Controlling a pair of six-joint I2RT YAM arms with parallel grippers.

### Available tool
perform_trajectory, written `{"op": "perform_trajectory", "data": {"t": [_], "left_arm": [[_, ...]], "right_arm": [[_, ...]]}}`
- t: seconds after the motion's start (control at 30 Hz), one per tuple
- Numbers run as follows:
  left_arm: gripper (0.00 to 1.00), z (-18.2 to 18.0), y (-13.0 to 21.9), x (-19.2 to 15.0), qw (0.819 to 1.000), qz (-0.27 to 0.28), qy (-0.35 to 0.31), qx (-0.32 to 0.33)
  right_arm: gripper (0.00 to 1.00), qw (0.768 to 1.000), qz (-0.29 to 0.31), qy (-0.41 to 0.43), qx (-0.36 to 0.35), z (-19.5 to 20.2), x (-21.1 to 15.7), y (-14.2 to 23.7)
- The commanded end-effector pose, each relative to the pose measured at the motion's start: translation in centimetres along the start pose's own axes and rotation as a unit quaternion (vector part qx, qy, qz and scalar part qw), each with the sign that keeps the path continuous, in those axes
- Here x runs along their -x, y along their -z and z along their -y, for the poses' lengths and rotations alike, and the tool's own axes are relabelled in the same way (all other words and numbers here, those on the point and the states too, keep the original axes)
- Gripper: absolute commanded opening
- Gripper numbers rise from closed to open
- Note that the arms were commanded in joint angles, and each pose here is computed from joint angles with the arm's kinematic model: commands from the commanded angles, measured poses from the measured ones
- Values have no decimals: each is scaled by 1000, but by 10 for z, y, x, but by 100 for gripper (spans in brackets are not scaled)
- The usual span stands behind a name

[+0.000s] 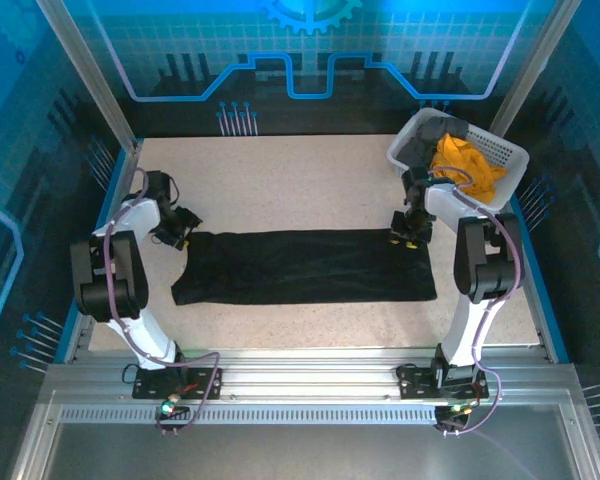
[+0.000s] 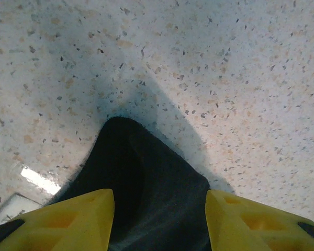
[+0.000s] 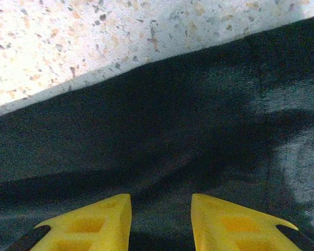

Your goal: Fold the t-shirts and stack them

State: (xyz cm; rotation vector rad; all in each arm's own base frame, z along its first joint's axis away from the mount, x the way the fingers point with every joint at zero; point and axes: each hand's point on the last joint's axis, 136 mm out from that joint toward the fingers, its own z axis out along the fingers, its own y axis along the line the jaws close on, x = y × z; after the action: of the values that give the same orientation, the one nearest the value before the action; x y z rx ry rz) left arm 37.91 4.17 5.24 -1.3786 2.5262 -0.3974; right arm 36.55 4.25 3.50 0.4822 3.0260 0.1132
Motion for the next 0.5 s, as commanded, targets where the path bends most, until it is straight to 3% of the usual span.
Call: {"op": "perform_trajectory", "data": {"t": [0.0, 0.1, 0.23, 0.47], "left_arm": [[45, -4, -6, -1, 1000, -9, -24, 9], [31, -1, -14, 1, 1000, -7, -23, -1], [0, -3, -19, 13, 1000, 8, -19, 6], [0, -5, -20, 52, 1000, 13, 21, -4]], "right_arm": [[37, 1000, -17, -11, -10, 8, -2, -5], [37, 999, -27, -12, -30, 15, -2, -10], [37, 997, -42, -13, -66, 27, -3, -16], [36, 994, -59, 13, -87, 29, 10, -26]]}}
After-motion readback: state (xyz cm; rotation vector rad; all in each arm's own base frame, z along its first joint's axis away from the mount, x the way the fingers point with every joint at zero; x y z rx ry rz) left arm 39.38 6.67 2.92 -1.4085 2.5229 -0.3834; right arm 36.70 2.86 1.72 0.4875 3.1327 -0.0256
